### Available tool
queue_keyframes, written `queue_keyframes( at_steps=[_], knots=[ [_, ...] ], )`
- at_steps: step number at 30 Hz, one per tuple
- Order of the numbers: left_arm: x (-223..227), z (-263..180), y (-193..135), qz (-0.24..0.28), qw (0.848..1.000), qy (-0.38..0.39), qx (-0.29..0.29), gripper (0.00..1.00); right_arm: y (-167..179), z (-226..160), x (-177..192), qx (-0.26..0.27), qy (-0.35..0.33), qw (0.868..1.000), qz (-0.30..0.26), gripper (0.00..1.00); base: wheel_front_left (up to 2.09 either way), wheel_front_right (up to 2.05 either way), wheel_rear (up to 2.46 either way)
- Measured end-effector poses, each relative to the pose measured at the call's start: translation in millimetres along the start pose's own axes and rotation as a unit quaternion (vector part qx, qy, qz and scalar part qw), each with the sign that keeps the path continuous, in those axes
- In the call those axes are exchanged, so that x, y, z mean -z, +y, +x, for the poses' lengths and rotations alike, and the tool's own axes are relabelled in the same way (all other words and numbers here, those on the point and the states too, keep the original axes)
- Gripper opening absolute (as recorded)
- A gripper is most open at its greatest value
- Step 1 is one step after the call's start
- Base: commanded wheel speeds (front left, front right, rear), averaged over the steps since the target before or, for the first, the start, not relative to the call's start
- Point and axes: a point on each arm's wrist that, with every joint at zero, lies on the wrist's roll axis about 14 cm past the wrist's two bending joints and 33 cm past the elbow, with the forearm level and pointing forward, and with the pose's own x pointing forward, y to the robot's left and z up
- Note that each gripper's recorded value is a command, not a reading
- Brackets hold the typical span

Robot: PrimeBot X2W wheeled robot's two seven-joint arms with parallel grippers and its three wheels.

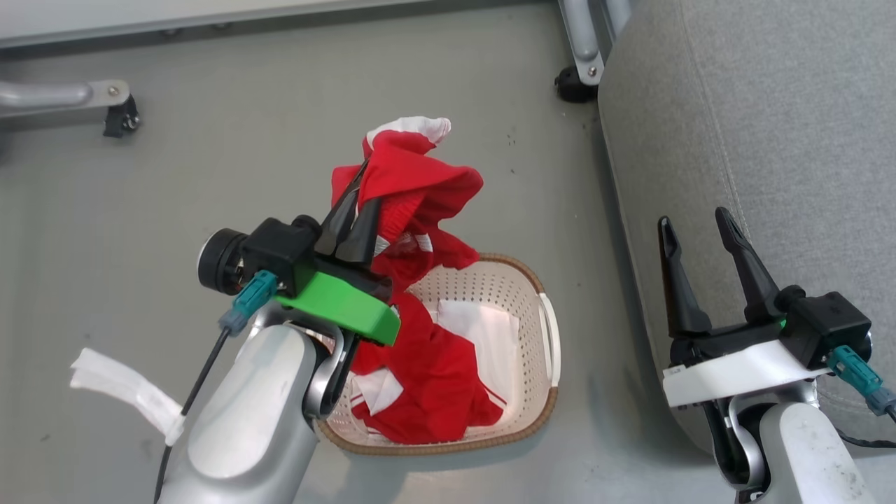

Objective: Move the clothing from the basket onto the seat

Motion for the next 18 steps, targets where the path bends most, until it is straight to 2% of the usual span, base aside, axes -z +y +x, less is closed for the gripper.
queue_keyframes(
  at_steps=[9, 18],
  knots=[
    [-92.2, -28.3, -13.1, 0.018, 0.991, -0.131, -0.007, 0.00, 16.0, -14.6, -20.3, -0.017, -0.011, 1.000, 0.002, 1.00, 0.00, 0.00, 0.00],
    [-113.3, -62.4, -26.1, 0.022, 0.987, -0.160, -0.011, 0.00, 24.3, -35.5, -27.8, -0.022, -0.007, 1.000, 0.005, 1.00, 0.00, 0.00, 0.00]
  ],
)
